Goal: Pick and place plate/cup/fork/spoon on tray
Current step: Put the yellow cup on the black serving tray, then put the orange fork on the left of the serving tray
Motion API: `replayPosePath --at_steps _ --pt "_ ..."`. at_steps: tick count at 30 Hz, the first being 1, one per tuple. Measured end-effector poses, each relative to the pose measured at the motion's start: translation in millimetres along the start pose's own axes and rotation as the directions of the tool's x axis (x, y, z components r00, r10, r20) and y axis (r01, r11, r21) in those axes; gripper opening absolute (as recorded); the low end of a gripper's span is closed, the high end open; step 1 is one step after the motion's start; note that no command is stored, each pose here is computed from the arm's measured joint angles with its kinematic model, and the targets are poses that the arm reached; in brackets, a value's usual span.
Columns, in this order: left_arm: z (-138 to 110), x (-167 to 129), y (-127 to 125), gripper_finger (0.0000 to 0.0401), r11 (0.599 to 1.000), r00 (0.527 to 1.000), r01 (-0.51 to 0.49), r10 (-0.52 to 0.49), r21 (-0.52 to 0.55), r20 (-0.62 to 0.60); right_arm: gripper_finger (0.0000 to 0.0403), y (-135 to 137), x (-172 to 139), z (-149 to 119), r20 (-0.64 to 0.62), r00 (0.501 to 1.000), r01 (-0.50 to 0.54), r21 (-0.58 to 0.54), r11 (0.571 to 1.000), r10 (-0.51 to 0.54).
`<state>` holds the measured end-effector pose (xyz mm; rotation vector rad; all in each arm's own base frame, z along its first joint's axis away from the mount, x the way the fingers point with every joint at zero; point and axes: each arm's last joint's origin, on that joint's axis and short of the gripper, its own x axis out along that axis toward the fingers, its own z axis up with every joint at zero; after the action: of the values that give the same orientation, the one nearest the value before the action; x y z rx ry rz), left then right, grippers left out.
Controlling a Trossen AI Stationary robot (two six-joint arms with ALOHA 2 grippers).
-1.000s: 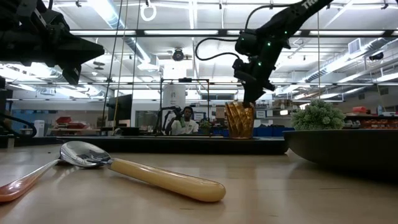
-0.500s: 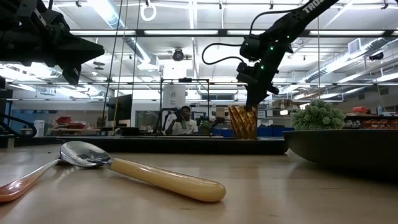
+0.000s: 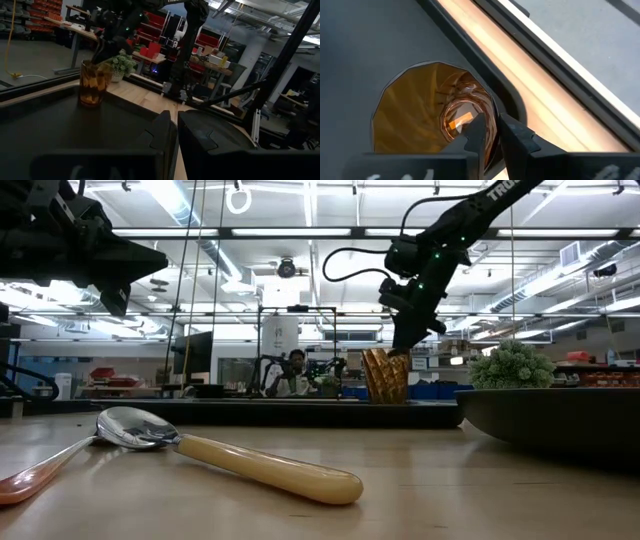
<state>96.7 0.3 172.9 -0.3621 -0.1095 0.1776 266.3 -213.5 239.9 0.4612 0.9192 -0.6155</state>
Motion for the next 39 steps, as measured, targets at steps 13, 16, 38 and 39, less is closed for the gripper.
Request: replayPosePath --at_steps 13,16,38,39 --pt "0 0 0 0.0043 1.000 1.000 0.000 0.000 0.005 0.000 0.0097 -3 0 1 0.004 1.000 0.021 0.001 1.000 -0.021" --pt "0 0 0 0.0043 1.000 1.000 0.000 0.000 -0.003 0.000 0.0122 -6 -3 0 -0.001 1.000 0.014 0.002 1.000 -0.014" --pt "1 0 0 0.0116 0.998 1.000 0.003 -0.003 0.063 0.013 0.0195 50 -98 -13 0.197 0.976 -0.069 -0.115 0.991 0.091" --pt "2 0 -1 0.0115 0.999 1.000 0.008 -0.009 0.052 0.023 0.0195 57 -102 -15 0.210 0.974 -0.063 -0.138 0.989 0.091"
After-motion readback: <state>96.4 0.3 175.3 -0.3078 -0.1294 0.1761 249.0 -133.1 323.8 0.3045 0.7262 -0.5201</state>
